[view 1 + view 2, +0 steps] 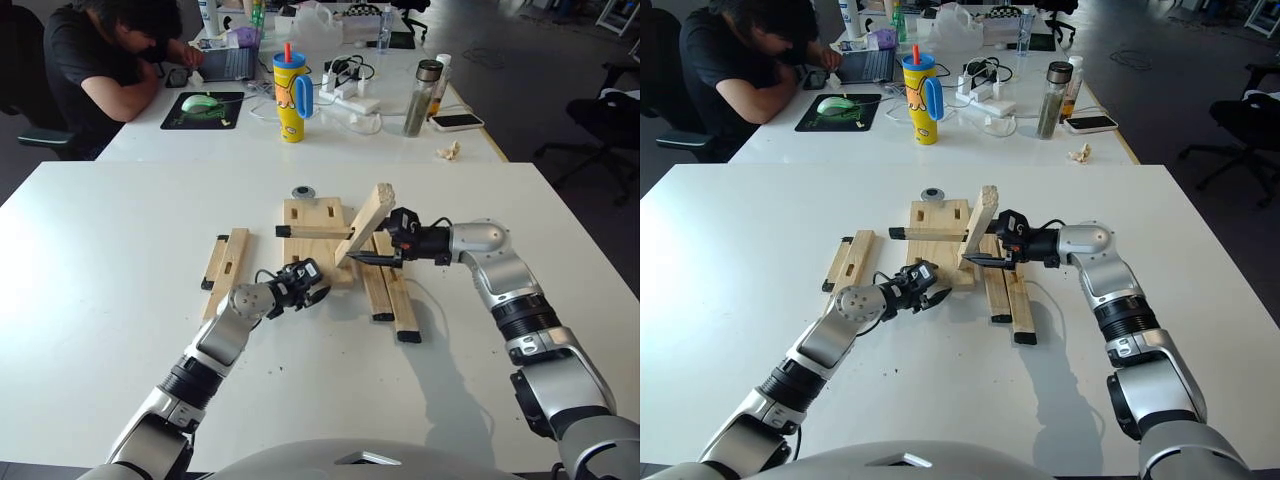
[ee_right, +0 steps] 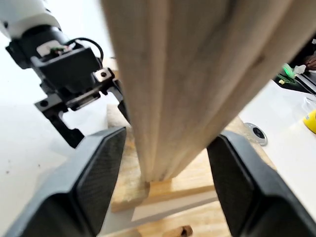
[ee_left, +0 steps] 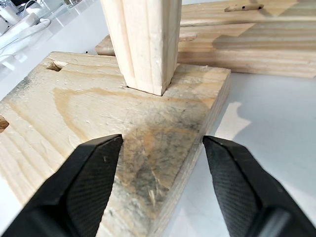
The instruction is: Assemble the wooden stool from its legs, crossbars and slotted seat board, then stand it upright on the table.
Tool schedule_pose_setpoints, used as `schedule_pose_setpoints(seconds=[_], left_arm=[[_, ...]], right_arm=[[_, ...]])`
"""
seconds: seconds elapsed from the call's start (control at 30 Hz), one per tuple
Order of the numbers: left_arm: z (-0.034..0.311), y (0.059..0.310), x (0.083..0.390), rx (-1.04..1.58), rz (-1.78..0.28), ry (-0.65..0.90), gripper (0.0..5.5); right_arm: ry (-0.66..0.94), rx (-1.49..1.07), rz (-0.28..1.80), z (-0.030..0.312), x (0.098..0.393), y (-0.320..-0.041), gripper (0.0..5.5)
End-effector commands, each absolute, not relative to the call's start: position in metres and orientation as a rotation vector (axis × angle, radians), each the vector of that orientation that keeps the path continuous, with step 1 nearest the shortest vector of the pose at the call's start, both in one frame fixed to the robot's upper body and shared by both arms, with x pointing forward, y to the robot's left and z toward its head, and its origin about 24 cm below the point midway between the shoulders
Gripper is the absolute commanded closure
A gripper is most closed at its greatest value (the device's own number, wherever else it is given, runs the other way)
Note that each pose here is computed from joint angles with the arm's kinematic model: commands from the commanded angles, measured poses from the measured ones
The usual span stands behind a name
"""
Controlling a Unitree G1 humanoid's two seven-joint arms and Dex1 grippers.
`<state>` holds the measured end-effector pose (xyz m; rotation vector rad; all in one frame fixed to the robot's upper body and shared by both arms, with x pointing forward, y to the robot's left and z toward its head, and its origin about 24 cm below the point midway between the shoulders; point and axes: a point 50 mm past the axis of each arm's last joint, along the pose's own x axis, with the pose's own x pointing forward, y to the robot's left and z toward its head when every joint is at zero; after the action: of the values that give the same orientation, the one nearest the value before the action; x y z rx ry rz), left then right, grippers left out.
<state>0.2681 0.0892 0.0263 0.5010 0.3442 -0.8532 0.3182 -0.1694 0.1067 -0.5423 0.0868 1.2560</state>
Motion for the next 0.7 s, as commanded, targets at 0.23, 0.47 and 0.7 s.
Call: schedule_pose_setpoints(seconds=[0.23, 0.47, 0.7], left_arm=[[-0.047, 0.149, 0.231, 0.497, -0.611, 0.821, 2.47], [-0.047, 0.152, 0.231, 0.523, -0.664, 0.827, 2.47], [-0.051, 0.161, 0.23, 0.532, -0.628, 0.853, 2.47]], right_arm=[[0.079, -0.287, 0.898, 0.136, 0.333, -0.229, 2.65], [-0.43, 0.233, 0.875, 0.253, 0.326, -0.163, 3.74], [-0.562, 0.411, 0.777, 0.289, 0.323, -0.15, 4.9]])
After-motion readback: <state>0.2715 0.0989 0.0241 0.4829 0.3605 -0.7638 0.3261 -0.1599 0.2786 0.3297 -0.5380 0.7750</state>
